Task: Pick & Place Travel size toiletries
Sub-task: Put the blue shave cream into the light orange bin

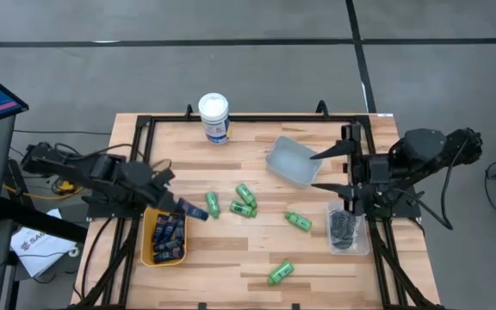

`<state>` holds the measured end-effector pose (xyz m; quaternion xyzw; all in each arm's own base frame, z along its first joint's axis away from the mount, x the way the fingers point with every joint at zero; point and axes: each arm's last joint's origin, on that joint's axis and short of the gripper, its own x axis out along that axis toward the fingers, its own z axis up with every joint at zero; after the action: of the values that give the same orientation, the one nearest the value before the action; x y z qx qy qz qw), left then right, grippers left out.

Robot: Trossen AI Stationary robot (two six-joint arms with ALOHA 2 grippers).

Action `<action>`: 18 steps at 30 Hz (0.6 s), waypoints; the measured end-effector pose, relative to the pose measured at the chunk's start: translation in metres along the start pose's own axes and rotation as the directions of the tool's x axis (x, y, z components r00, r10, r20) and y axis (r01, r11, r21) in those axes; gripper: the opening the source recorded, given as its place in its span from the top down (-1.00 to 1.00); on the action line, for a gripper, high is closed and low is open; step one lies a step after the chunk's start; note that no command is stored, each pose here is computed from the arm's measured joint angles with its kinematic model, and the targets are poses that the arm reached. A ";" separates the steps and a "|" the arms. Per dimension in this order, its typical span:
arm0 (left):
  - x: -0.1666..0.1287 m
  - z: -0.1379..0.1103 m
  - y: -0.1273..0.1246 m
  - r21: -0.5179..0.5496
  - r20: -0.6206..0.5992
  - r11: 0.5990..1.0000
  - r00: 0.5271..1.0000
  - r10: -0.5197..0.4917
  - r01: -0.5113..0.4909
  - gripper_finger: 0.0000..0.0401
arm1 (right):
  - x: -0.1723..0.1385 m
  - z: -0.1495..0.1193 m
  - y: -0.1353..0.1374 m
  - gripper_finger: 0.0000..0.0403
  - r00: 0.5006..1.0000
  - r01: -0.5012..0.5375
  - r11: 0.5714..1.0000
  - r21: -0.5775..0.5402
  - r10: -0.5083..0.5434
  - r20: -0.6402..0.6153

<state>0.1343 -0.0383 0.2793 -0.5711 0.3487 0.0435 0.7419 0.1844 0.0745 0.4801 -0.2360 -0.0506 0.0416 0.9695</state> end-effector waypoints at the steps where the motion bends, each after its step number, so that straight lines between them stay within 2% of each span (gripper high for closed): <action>1: 0.003 -0.003 0.004 -0.016 -0.021 1.000 0.999 0.024 -0.024 0.98 | 0.000 -0.001 -0.001 -0.24 1.000 0.001 1.000 0.007 -0.001 -0.012; 6: 0.017 -0.018 0.021 -0.071 -0.156 0.990 0.981 0.112 -0.124 0.98 | 0.002 -0.008 -0.003 -0.24 0.998 0.013 0.998 0.066 -0.009 -0.060; 12: 0.027 -0.036 0.037 -0.131 -0.353 0.963 0.919 0.176 -0.235 0.98 | 0.003 -0.014 -0.006 -0.24 0.994 0.021 0.995 0.094 -0.010 -0.113; 18: 0.032 -0.046 0.053 -0.173 -0.437 0.924 0.867 0.240 -0.343 0.98 | 0.003 -0.020 -0.006 -0.24 0.987 0.024 0.992 0.123 -0.004 -0.159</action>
<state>0.1121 -0.0714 0.2130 -0.5946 0.5701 0.0784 0.5614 0.1903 0.0602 0.4658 -0.1770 0.0279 0.0190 0.9836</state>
